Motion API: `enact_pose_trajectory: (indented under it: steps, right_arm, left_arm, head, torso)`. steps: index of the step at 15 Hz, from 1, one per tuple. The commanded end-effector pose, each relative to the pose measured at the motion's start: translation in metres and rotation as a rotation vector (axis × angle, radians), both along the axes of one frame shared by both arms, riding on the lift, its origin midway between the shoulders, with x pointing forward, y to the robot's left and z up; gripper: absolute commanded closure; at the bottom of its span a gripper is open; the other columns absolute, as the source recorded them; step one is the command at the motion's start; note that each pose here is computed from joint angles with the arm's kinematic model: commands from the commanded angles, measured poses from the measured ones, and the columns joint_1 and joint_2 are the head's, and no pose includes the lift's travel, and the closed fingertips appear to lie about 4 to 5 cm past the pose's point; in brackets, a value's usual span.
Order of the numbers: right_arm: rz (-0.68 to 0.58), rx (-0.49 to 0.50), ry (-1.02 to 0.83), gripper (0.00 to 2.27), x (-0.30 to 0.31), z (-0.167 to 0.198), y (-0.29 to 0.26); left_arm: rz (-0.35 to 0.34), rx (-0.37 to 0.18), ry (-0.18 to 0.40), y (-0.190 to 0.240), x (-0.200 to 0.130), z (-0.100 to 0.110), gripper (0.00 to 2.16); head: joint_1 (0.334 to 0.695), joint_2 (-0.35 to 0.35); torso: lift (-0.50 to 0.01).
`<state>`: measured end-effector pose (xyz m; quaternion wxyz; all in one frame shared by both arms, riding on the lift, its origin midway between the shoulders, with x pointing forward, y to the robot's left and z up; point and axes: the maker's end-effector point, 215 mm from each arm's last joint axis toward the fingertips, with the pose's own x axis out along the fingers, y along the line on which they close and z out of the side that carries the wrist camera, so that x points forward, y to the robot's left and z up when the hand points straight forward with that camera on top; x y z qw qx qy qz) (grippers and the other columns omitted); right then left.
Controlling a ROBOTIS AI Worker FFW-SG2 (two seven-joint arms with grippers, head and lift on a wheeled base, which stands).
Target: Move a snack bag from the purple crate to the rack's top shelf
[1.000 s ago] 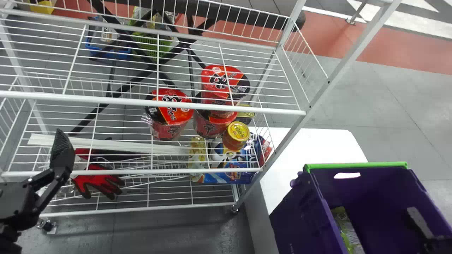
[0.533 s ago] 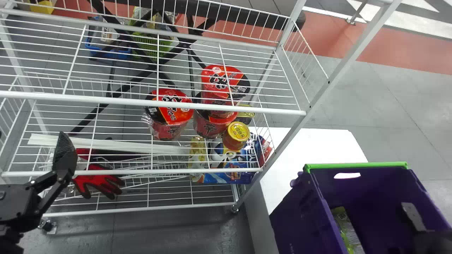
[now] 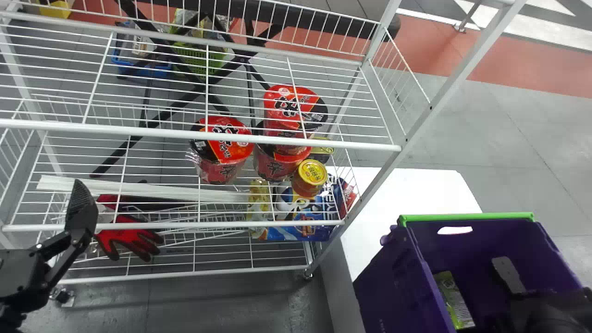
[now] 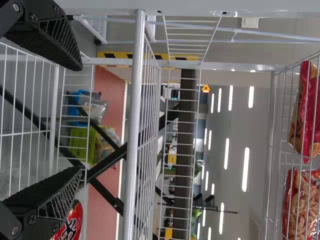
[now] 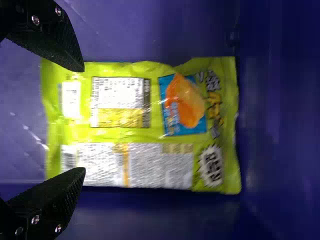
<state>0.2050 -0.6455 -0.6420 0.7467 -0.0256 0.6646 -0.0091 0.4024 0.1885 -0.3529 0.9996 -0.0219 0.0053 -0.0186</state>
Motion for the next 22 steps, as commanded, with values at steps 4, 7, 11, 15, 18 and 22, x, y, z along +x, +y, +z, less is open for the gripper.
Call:
enact_pose_trajectory:
  steps: [4,7,11,15,18,22]
  right_arm:
    - [0.078,-0.061,0.048,0.10,-0.008,-0.012,-0.006]
    - [0.096,-0.064,0.044,0.13,-0.011,-0.018,-0.008]
    - [0.044,0.003,-0.005,0.18,-0.018,-0.019,-0.007]
    - [-0.030,0.080,-0.075,0.18,-0.015,-0.007,-0.008]
    - [-0.052,0.093,-0.063,0.18,-0.020,-0.009,-0.010]
    - [-0.036,0.079,-0.057,0.19,-0.023,-0.013,-0.011]
  left_arm:
    - [0.004,0.003,0.009,0.002,-0.001,-0.004,0.11]
    - [0.007,0.005,0.012,0.004,-0.001,-0.006,0.11]
    - [0.008,0.008,0.016,0.006,0.001,-0.011,0.11]
    - [0.007,0.012,0.024,0.007,0.002,-0.015,0.11]
    - [0.009,0.017,0.028,0.013,0.002,-0.018,0.11]
    - [0.016,0.023,0.036,0.018,0.002,-0.023,0.11]
  head:
    - [0.695,-0.350]
    - [0.695,-0.350]
    - [0.695,-0.350]
    - [0.695,-0.350]
    - [0.695,-0.350]
    - [0.695,-0.350]
  torso:
    - [-0.455]
    - [-0.455]
    - [-0.455]
    - [-0.455]
    - [-0.455]
    - [-0.455]
